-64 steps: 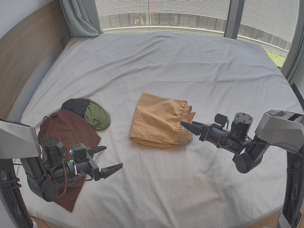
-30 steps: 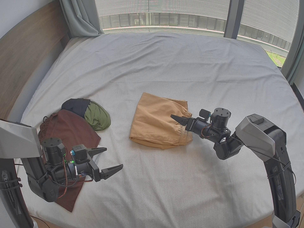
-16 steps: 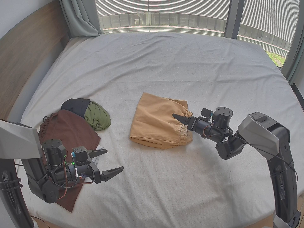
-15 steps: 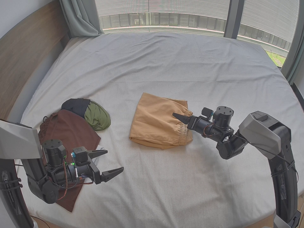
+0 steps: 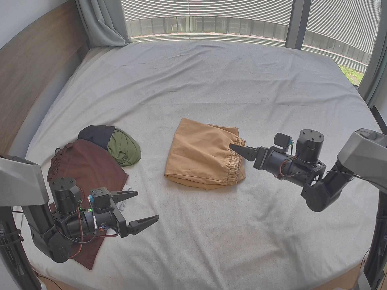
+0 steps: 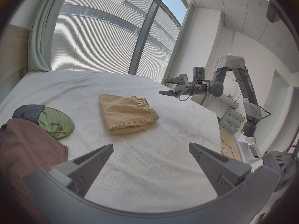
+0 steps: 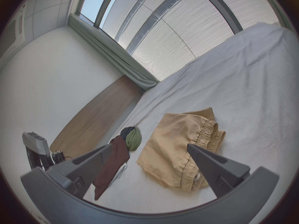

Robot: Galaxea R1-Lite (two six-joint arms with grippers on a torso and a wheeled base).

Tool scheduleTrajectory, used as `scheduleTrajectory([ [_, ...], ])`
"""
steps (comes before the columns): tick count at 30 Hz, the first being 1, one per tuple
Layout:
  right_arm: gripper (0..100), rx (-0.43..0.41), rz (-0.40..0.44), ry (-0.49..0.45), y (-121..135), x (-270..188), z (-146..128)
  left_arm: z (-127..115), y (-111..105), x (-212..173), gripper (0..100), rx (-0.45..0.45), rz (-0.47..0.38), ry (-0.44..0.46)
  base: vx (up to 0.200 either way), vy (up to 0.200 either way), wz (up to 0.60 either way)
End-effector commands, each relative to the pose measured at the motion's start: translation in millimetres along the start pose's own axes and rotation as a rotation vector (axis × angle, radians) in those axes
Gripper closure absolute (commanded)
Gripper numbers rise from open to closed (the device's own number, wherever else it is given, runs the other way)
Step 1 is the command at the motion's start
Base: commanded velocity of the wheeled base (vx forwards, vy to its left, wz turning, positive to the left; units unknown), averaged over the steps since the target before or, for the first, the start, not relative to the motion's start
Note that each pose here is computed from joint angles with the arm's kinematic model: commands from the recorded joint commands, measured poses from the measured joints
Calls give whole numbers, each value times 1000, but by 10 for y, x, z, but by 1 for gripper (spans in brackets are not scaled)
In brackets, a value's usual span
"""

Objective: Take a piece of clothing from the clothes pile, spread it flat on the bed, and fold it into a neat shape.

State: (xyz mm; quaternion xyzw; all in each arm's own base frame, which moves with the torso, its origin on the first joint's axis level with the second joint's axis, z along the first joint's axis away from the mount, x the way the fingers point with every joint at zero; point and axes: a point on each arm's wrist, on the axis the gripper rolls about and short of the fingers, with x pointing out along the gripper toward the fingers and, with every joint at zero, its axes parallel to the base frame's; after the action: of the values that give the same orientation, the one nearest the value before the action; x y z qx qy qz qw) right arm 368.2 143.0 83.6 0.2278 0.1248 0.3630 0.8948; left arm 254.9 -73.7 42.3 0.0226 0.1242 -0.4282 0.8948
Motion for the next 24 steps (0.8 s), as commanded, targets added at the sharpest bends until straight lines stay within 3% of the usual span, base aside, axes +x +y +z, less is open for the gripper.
scheduleTrajectory([
  [1, 0, -108, 20, -39, 419, -477, 162, 152, -140, -171, 0, 30, -4, -37, 0, 0, 0],
  [8, 0, -217, -37, -12, 558, -715, -1, 184, -321, -391, 0, 29, -12, -34, 0, 0, 0],
  [16, 0, -313, -83, 4, 494, -1034, -213, 345, -560, -505, 0, 84, -73, -94, 0, 0, 0],
  [18, 0, -334, -102, -1, 460, -1119, -230, 285, -628, -553, 0, 73, -90, -67, 0, 0, 0],
  [24, 0, -383, -142, -37, 476, -1342, -137, 391, -711, -625, 0, 112, -137, -118, 0, 0, 0],
])
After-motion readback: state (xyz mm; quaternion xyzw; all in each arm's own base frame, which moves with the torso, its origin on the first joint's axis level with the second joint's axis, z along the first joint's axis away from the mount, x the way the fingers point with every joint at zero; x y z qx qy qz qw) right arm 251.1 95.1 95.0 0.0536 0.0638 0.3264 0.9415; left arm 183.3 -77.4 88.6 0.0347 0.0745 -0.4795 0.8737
